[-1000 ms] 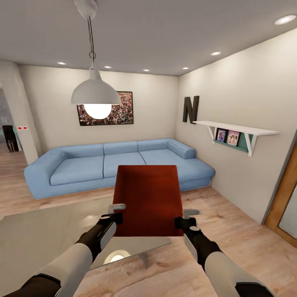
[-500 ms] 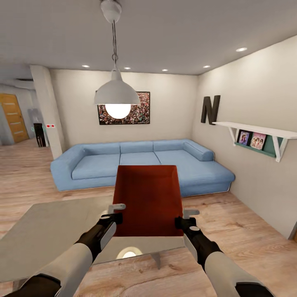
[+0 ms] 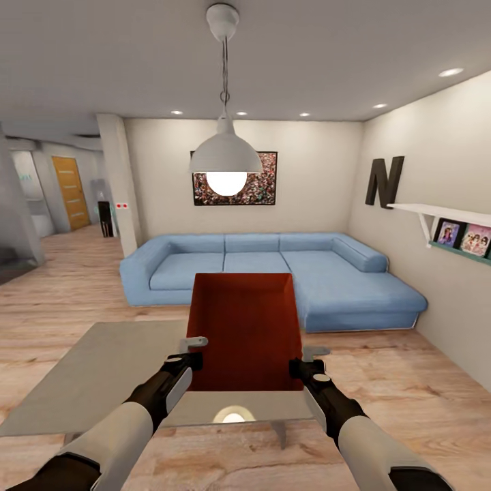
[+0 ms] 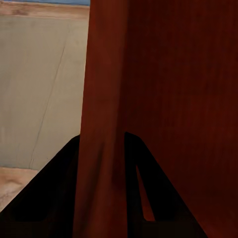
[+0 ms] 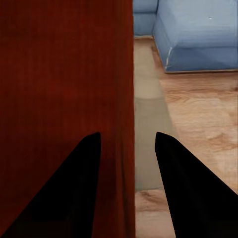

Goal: Move the two storage containers from the living room to the garage. In the garage, place one container on the floor and stack the other container on top of it (either order is fine).

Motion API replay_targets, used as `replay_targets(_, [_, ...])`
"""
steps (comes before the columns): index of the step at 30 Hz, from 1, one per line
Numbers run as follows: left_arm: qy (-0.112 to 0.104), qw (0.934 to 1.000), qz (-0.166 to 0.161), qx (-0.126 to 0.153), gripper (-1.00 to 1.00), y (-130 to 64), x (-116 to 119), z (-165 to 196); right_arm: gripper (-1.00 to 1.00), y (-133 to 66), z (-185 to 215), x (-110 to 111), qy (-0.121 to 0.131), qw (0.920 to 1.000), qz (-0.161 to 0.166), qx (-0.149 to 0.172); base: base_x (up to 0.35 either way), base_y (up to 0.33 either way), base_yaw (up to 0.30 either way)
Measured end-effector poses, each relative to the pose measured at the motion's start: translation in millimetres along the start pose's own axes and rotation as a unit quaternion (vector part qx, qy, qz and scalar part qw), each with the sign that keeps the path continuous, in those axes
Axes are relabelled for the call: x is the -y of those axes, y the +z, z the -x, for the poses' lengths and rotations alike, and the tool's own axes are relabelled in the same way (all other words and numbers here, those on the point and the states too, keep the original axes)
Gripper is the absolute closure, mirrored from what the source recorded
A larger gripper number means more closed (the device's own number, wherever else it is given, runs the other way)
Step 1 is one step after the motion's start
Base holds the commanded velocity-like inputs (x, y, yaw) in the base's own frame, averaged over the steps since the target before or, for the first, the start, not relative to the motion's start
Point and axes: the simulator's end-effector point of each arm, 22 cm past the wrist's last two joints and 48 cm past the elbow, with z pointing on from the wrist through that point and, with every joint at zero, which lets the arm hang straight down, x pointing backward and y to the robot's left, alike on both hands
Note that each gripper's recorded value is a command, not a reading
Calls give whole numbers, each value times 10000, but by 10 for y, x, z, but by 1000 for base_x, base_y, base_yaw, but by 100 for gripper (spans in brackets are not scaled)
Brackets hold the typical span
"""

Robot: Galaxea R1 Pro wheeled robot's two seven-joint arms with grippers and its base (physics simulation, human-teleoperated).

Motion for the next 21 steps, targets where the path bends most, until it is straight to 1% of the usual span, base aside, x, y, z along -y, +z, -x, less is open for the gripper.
replay_targets(21, [-2,10000,-1,-1,100,0,1,-1,100,0,0,1,-1,10000,1,-1,0,0,273])
